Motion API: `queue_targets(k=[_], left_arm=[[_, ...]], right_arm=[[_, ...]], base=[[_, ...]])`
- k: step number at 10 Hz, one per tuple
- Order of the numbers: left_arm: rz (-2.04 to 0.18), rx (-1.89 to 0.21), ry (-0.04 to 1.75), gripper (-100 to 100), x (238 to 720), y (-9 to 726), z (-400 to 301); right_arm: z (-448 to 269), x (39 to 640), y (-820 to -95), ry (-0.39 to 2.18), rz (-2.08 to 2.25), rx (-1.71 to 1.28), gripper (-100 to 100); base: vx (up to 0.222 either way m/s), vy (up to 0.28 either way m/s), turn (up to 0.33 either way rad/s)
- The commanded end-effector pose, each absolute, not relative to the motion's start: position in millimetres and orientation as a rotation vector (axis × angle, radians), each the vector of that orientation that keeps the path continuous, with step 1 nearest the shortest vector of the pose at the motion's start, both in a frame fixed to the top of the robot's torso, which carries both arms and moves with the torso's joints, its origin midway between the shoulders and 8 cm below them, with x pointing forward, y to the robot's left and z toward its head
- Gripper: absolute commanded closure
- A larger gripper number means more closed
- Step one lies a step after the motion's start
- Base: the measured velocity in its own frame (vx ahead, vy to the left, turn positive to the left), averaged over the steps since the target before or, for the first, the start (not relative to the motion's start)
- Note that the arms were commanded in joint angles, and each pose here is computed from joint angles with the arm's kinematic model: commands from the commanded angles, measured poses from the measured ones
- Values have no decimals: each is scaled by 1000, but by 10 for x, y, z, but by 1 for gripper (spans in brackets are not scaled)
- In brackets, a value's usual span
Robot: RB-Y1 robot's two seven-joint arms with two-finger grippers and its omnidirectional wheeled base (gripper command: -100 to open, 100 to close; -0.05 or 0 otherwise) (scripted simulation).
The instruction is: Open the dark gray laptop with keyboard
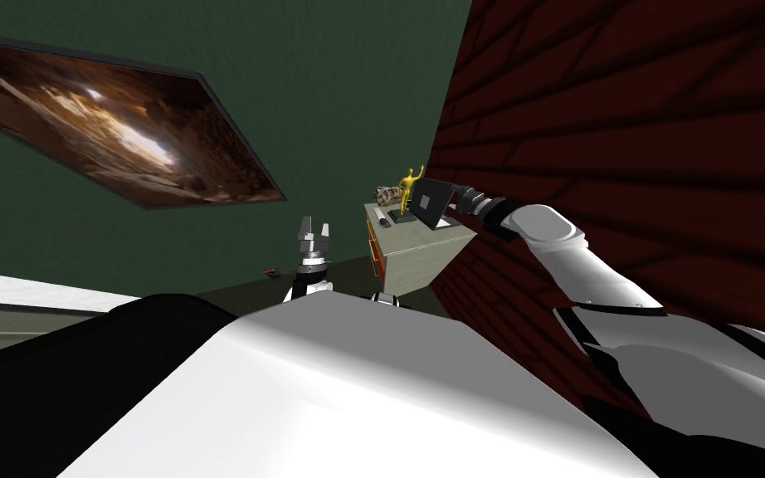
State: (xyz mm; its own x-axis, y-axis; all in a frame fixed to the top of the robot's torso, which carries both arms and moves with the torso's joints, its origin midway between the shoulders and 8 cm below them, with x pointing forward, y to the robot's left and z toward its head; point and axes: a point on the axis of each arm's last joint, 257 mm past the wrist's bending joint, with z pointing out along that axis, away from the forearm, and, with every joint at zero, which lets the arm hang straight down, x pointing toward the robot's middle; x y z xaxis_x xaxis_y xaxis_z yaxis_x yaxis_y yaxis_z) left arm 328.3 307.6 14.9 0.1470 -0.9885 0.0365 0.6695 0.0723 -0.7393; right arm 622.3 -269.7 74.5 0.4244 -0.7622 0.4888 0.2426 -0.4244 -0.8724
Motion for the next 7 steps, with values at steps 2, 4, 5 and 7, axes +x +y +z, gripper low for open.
queue_targets(k=[2,4,5,7], left_arm=[[-1349,-710,563,0,3283,3076,149],[-1349,-710,563,0,3283,3077,148],[-1349,-710,563,0,3282,3078,148],[-1349,-710,563,0,3283,3077,148]], right_arm=[[832,6456,-3047,530,-1299,-1623,-100],[763,6499,-3181,567,-1303,-1627,-100],[821,6561,-3285,583,-1335,-1619,-100],[825,6644,-3490,626,-1370,-1613,-100]], base=[[-137,-95,455],[-96,-61,10],[-74,-47,269],[-85,-50,278]])
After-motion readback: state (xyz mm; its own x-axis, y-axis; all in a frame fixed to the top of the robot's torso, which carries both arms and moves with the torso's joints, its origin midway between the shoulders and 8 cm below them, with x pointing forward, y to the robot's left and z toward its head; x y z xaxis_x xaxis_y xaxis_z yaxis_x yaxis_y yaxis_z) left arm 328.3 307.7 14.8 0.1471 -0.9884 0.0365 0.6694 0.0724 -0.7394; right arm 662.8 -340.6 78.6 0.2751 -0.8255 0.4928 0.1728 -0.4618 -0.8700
